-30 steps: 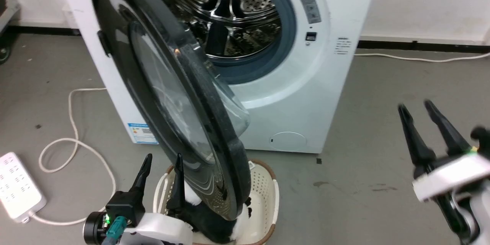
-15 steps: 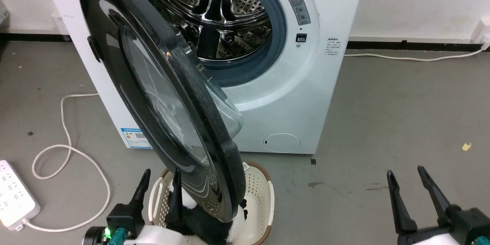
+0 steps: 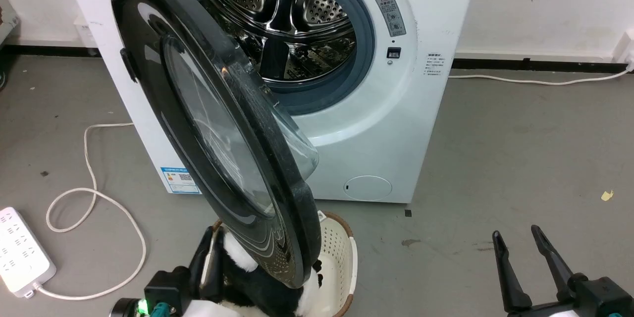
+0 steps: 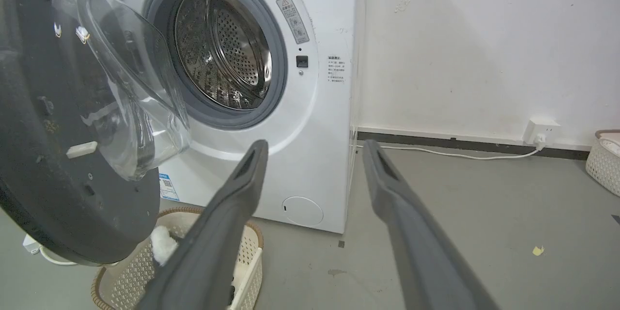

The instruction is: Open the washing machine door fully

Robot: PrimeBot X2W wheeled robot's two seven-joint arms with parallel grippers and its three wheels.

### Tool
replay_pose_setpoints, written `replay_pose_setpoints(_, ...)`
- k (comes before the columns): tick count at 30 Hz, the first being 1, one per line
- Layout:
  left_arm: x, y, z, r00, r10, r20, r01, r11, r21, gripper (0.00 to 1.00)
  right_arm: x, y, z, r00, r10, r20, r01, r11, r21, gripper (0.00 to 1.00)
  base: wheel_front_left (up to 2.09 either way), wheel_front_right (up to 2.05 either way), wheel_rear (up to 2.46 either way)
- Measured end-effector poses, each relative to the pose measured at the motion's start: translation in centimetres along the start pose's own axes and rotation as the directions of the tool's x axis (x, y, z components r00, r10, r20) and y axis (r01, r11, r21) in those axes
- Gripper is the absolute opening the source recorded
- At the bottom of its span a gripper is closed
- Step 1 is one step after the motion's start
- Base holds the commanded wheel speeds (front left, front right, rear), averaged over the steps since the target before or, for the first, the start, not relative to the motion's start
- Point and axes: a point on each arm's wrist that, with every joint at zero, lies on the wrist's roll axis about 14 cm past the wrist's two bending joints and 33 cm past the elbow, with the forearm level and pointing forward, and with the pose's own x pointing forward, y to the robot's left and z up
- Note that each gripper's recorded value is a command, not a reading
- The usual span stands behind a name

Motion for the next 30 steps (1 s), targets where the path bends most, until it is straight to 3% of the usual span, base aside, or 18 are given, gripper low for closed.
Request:
replay_pose_setpoints(9,0.9,1.8,4.6,0.988,0.066,0.143,-0.063,0.998,-0.026,0.00,0.0,-0.2,-0.4,1.000,-0.009,-0.010,0.009,1.000,0.017,1.00,0.00,0.00,0.00)
replay_pose_setpoints(12,1.5,3.2,8.8,0.956,0.115,0.270,-0.101,0.993,-0.065,0.00,0.0,-0.5,-0.4,1.000,-0.018,-0.011,0.019,1.000,0.016,1.00,0.00,0.00,0.00)
replay_pose_setpoints(16,1.6,3.5,15.6,0.875,0.124,0.467,-0.103,0.992,-0.070,0.00,-0.1,-0.9,-0.4,0.999,-0.031,-0.011,0.031,0.999,0.014,1.00,0.00,0.00,0.00)
replay_pose_setpoints(23,0.1,1.4,24.3,0.715,0.063,0.696,-0.026,0.998,-0.064,0.00,-0.3,-1.1,-0.4,0.999,-0.038,-0.013,0.038,0.999,0.014,1.00,0.00,0.00,0.00)
replay_pose_setpoints(26,-0.2,-0.7,25.5,0.686,0.003,0.727,0.032,0.999,-0.034,0.00,-0.4,-1.2,-0.4,0.999,-0.042,-0.013,0.042,0.999,0.016,1.00,0.00,0.00,0.00)
replay_pose_setpoints(30,-0.2,-3.9,25.0,0.692,-0.084,0.717,0.126,0.992,-0.006,0.00,-0.5,-1.4,-0.4,0.999,-0.049,-0.013,0.049,0.998,0.028,1.00,0.00,0.00,0.00)
